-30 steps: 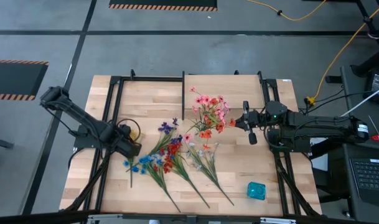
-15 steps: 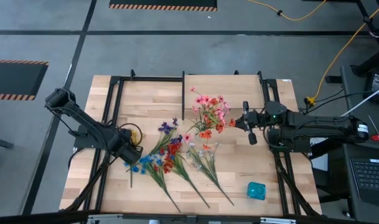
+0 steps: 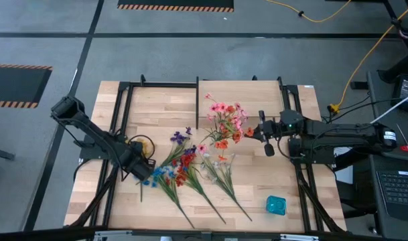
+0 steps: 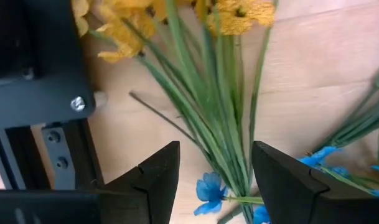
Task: Pick and place flowers into a vace then onto a shelf
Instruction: Put the yellow flowers into the transparent vase
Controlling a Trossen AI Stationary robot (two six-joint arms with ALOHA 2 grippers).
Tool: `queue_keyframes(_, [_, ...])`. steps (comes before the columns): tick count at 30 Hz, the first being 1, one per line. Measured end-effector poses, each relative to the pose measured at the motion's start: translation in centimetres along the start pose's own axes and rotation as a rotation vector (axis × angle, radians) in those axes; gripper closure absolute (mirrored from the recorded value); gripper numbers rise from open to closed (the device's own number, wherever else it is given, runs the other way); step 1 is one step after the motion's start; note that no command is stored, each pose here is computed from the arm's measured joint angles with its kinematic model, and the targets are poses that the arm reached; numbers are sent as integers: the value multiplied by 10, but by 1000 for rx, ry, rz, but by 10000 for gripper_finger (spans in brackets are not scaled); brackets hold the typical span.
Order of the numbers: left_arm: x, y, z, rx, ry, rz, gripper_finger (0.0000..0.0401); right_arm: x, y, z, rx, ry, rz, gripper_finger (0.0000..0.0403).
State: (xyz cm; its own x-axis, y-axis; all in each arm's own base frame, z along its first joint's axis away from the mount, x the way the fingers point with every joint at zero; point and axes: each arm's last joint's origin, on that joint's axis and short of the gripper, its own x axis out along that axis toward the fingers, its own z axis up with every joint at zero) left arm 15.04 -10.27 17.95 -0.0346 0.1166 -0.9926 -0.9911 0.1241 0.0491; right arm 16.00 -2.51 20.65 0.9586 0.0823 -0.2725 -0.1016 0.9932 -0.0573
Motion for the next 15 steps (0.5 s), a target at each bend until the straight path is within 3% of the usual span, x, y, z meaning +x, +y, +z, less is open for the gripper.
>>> queue_keyframes(15, [14, -4, -20, -100, -28, 16, 209, 0, 0, 0, -26, -4, -1, 398])
